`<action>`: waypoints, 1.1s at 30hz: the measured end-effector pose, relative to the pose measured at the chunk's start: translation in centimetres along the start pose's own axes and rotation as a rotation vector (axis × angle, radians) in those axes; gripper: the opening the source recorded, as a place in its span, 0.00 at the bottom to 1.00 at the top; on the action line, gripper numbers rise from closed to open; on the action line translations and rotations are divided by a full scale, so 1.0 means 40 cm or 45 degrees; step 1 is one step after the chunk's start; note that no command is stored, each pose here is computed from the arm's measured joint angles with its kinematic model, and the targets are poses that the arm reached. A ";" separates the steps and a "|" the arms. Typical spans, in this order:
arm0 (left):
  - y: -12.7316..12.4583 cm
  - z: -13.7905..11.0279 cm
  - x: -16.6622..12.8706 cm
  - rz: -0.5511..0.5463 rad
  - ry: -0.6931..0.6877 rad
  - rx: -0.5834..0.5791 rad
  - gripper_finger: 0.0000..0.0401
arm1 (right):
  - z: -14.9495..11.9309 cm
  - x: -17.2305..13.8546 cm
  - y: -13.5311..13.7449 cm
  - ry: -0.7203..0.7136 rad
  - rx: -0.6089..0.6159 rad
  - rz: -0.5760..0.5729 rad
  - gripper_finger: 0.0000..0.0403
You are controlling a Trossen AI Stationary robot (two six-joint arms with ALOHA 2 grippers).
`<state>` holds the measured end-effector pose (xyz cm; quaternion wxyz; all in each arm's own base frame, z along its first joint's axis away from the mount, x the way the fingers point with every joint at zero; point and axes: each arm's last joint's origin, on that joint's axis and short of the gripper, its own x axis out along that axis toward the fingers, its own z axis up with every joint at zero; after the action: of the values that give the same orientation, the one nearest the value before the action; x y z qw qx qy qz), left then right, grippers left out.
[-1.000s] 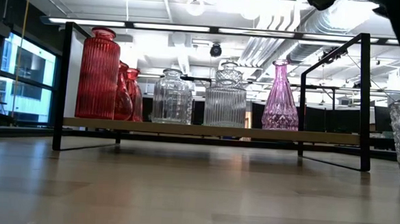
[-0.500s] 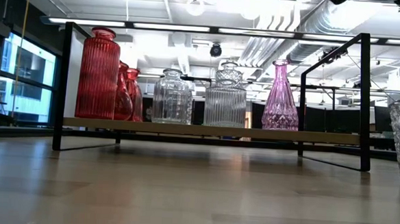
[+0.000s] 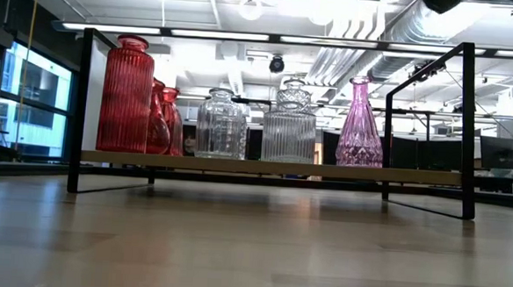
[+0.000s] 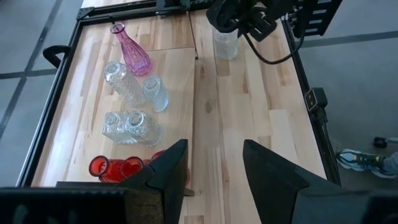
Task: Sort vases onto shelf
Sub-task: Put the transparent vase aligned with the other transparent vase on the shelf
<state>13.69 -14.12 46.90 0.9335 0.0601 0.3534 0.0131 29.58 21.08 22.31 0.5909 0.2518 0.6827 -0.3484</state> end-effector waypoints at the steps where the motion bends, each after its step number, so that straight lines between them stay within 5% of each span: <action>1: 0.000 0.000 0.000 -0.001 0.001 0.000 0.37 | -0.002 0.002 -0.004 0.019 0.001 -0.026 0.39; 33: -0.001 -0.001 0.000 -0.021 0.015 0.020 0.37 | -0.024 -0.027 -0.004 -0.036 -0.027 -0.054 0.39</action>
<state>13.66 -14.16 46.87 0.9310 0.0646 0.3594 0.0029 29.04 21.80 23.44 0.5955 0.2262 0.6832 -0.3571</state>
